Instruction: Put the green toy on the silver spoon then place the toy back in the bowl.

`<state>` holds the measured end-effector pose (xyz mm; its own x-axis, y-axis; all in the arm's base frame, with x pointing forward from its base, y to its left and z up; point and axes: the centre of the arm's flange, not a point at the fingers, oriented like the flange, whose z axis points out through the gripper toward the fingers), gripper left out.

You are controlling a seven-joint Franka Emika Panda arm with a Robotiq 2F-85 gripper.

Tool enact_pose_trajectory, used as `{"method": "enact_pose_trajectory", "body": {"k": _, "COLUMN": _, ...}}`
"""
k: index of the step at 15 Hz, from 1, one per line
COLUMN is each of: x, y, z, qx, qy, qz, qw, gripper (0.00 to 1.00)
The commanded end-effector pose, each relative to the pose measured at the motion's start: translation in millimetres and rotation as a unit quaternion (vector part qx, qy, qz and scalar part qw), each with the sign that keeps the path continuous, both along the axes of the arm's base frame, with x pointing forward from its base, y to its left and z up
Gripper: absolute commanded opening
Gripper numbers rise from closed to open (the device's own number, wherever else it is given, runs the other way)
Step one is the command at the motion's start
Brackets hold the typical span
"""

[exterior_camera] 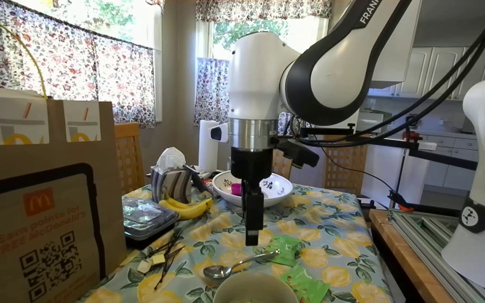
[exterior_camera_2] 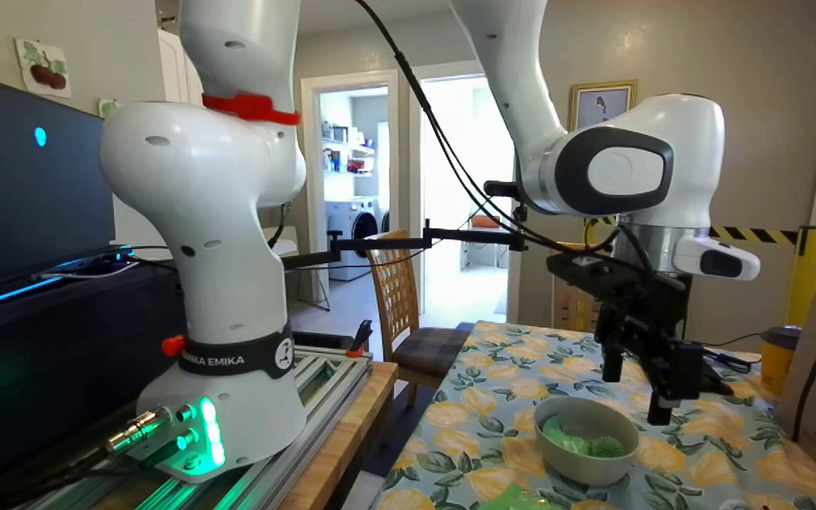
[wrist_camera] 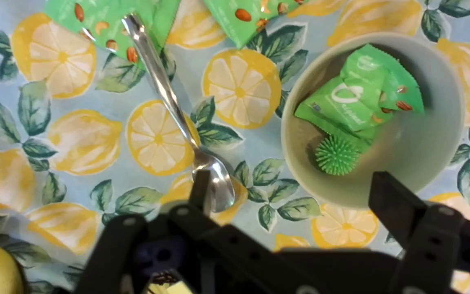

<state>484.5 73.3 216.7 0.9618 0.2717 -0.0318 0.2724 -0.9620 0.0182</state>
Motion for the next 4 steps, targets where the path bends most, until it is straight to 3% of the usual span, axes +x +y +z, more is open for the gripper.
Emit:
{"method": "enact_pose_trajectory", "body": {"k": 1, "x": -5.6, "y": 19.6, "z": 10.9, "qx": 0.000, "qy": 0.000, "qz": -0.007, "qw": 1.0000, "gripper": 1.00}}
{"method": "enact_pose_trajectory", "body": {"k": 4, "x": -2.4, "y": 27.5, "z": 6.0, "qx": -0.004, "qy": 0.011, "qz": -0.006, "qw": 0.9999, "gripper": 1.00}}
